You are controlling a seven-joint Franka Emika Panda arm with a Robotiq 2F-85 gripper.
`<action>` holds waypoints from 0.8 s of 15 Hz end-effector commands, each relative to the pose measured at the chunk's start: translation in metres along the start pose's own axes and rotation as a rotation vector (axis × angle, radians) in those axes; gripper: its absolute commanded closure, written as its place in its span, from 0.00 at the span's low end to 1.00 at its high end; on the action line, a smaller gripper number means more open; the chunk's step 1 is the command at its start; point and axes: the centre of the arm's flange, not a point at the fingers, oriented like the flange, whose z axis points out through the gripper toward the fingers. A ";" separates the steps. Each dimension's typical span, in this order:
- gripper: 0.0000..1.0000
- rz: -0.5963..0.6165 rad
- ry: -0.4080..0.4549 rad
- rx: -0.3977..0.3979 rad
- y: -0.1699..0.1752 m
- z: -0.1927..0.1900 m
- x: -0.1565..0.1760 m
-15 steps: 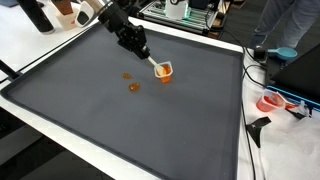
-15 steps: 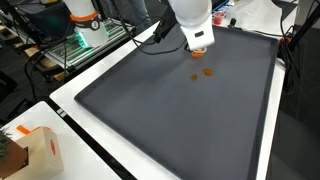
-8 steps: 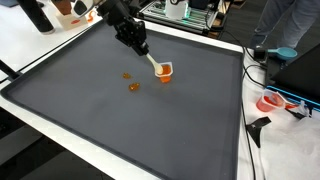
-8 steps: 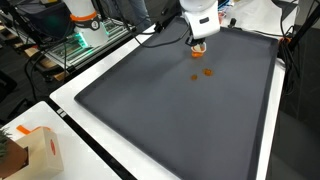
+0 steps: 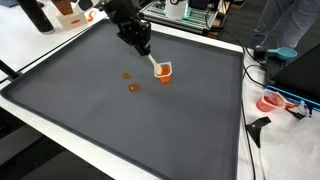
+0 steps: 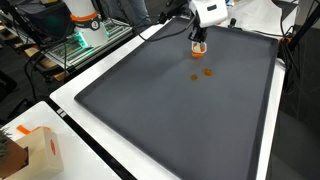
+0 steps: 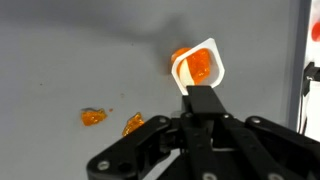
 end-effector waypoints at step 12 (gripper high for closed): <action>0.97 -0.059 -0.040 0.022 -0.006 0.014 -0.012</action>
